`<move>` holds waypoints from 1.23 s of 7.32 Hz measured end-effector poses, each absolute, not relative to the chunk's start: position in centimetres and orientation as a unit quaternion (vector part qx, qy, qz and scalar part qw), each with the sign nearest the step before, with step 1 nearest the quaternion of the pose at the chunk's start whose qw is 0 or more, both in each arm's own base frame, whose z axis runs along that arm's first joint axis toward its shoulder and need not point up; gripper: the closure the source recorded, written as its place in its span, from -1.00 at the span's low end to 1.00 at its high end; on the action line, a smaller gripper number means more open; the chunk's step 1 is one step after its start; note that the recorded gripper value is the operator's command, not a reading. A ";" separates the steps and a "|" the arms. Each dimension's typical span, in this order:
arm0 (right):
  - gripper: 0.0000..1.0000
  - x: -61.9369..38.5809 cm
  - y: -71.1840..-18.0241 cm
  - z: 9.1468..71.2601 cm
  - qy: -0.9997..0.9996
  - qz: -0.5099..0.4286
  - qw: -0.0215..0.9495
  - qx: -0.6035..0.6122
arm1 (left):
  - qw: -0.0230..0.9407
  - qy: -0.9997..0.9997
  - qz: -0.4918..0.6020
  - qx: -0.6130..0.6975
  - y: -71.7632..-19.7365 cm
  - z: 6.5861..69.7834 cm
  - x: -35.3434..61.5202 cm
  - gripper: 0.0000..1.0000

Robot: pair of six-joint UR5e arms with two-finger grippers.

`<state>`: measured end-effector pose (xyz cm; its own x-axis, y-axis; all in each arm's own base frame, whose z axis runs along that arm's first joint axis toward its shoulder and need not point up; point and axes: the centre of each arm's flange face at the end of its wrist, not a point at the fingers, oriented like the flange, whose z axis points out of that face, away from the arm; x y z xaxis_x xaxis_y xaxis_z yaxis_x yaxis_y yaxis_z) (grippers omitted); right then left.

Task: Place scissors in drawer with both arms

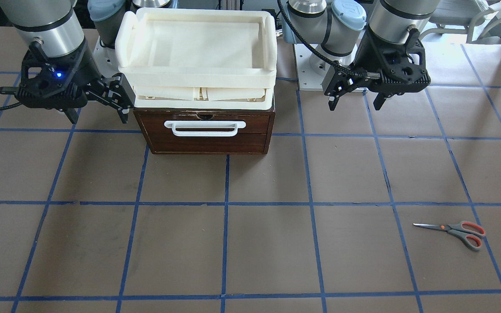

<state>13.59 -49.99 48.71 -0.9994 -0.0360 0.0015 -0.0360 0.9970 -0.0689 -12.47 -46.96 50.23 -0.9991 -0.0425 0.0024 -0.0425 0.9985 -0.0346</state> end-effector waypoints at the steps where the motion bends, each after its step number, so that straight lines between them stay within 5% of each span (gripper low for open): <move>1: -1.00 13.6 -50.0 48.7 -0.999 0.033 0.000 0.019 | 0.001 -1.000 0.012 0.021 -46.7 50.0 -12.5 -1.00; 5: -1.00 14.7 -50.5 47.5 -0.994 0.020 -0.045 0.097 | 0.001 -1.000 -0.013 -0.013 -46.8 47.8 -12.0 -1.00; 9: -1.00 16.8 -53.2 43.0 -0.950 -0.008 -0.067 0.304 | 0.009 -0.965 -0.039 -0.258 -50.0 44.5 -3.0 -1.00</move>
<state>16.80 -53.17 42.98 -0.8060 -0.5770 -0.1323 -0.5791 0.8148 -0.0254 -3.02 -50.02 44.52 -0.8665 0.4977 0.0379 0.4991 0.8637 0.0698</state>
